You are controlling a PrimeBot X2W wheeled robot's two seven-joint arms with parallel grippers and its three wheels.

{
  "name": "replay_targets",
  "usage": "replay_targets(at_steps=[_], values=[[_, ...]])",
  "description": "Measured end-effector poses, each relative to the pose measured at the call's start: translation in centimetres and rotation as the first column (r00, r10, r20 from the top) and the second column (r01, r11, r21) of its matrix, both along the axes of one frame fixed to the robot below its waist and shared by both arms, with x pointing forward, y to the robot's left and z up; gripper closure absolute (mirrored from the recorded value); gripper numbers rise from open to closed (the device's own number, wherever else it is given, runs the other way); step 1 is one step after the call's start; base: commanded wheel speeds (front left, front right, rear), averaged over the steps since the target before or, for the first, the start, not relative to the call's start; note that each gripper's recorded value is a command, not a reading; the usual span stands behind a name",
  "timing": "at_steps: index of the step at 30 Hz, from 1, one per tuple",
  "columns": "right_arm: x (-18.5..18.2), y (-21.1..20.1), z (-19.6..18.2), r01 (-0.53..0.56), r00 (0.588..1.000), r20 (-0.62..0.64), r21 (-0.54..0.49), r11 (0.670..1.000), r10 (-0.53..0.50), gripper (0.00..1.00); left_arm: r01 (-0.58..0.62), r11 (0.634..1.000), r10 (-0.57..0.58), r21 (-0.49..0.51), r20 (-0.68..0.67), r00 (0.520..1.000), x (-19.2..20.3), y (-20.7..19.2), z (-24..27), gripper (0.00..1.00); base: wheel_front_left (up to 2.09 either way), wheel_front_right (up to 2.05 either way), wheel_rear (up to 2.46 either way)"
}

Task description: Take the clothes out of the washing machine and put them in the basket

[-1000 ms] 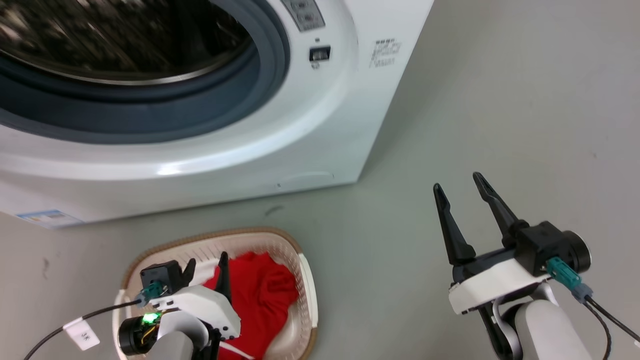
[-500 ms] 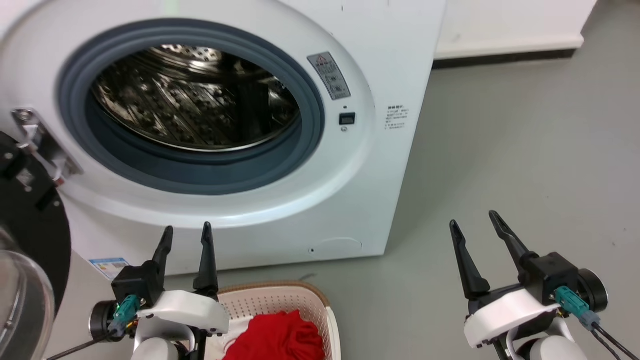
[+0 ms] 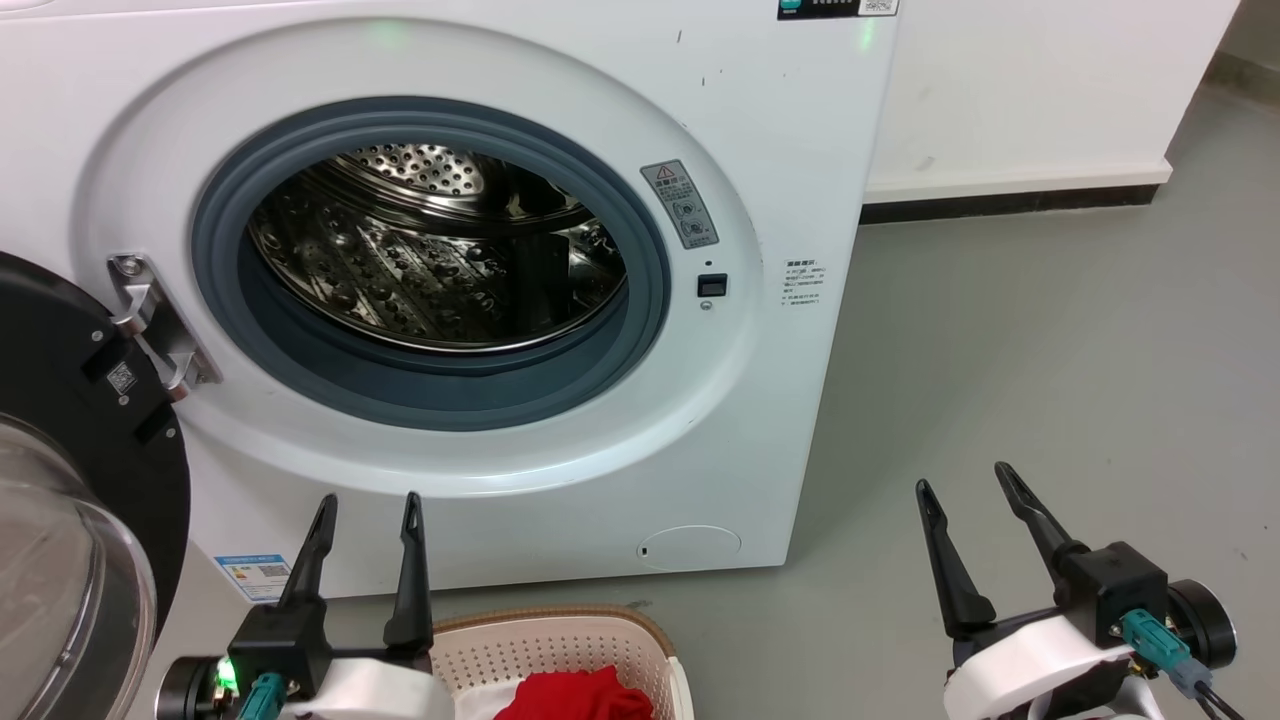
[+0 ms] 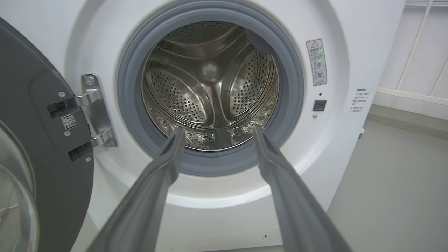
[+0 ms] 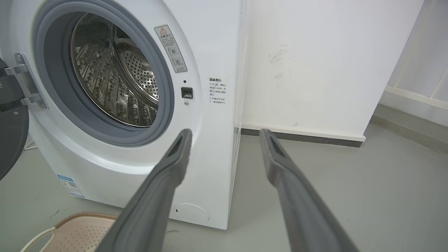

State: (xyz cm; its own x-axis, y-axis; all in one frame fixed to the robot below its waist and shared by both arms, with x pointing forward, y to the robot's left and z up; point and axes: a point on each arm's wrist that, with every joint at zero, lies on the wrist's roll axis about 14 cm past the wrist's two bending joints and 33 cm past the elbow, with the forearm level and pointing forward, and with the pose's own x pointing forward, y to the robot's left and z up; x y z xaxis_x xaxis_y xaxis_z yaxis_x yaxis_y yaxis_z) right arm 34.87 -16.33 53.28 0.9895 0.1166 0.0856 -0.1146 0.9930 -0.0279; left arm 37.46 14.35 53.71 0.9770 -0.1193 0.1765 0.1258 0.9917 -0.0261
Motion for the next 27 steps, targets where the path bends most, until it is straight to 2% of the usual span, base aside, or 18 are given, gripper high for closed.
replay_targets(at_steps=[8, 27], values=[[-0.1, 0.4, 0.0, -0.013, 1.000, -0.008, -0.006, 1.000, 0.013, 0.00, -0.043, 0.999, 0.042, -0.017, -0.030, 0.999, -0.9, 1.2, -1.0, 0.00, 0.00, 0.00, 0.00], [-0.1, 0.4, -0.4, -0.012, 1.000, -0.021, -0.001, 1.000, 0.012, 0.00, -0.047, 0.999, 0.046, -0.016, -0.050, 0.998, -0.4, 1.3, -1.6, 0.00, 0.00, 0.00, 0.00]])
